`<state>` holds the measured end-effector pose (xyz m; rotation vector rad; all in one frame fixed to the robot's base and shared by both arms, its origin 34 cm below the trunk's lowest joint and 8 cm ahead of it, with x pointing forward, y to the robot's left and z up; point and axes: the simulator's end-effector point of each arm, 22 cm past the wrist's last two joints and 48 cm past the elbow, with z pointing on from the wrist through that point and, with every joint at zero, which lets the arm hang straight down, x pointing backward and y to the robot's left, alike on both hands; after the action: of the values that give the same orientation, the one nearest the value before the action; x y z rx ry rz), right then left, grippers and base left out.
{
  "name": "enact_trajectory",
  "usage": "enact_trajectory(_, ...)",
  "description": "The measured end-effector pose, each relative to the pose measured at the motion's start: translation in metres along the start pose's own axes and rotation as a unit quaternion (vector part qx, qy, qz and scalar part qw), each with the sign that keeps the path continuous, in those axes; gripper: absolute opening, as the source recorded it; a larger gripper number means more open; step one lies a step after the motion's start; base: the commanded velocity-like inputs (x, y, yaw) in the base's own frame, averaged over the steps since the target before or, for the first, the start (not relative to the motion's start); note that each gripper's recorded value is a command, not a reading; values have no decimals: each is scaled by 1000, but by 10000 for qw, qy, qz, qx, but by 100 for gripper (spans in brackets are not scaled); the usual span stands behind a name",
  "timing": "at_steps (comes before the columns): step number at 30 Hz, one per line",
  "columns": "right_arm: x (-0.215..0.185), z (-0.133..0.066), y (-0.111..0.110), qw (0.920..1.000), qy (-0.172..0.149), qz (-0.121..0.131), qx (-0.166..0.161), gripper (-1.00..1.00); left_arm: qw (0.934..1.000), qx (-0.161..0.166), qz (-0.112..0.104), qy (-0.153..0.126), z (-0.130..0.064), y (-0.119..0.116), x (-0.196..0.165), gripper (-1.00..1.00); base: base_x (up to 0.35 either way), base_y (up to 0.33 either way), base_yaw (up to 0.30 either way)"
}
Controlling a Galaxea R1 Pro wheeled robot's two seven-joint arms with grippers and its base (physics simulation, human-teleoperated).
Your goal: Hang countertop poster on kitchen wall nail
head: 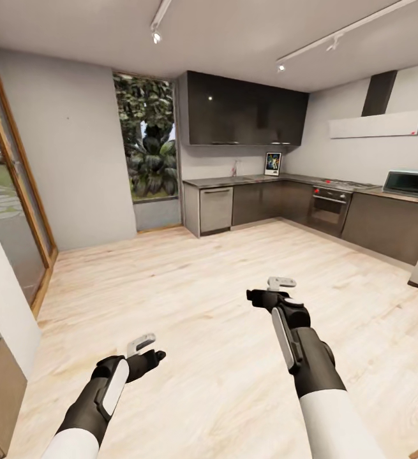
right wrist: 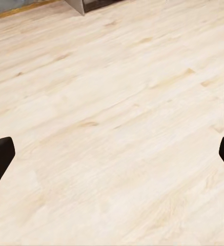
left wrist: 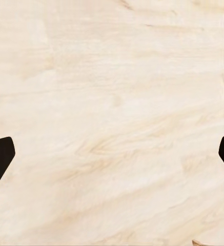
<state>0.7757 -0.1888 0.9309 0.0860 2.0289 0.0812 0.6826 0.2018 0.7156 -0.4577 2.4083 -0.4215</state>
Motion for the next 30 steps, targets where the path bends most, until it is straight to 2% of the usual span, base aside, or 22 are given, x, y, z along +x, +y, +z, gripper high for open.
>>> enact_trajectory(13, -18, -9, 1, 9998, -209, -50, 10, 100, 10000, -5, -2, 50, 2, 0, 3, 100, 347, 0, -2)
enact_trajectory(27, -20, -10, 0, 9997, -234, -10, 7, 100, 10000, -20, -2, 56, 3, 0, 4, 100, 347, 0, 0)
enact_trajectory(30, -30, -17, -3, 9993, -373, 19, 15, 100, 10000, -41, -1, 34, 3, 0, 3, 100, 347, 0, 0)
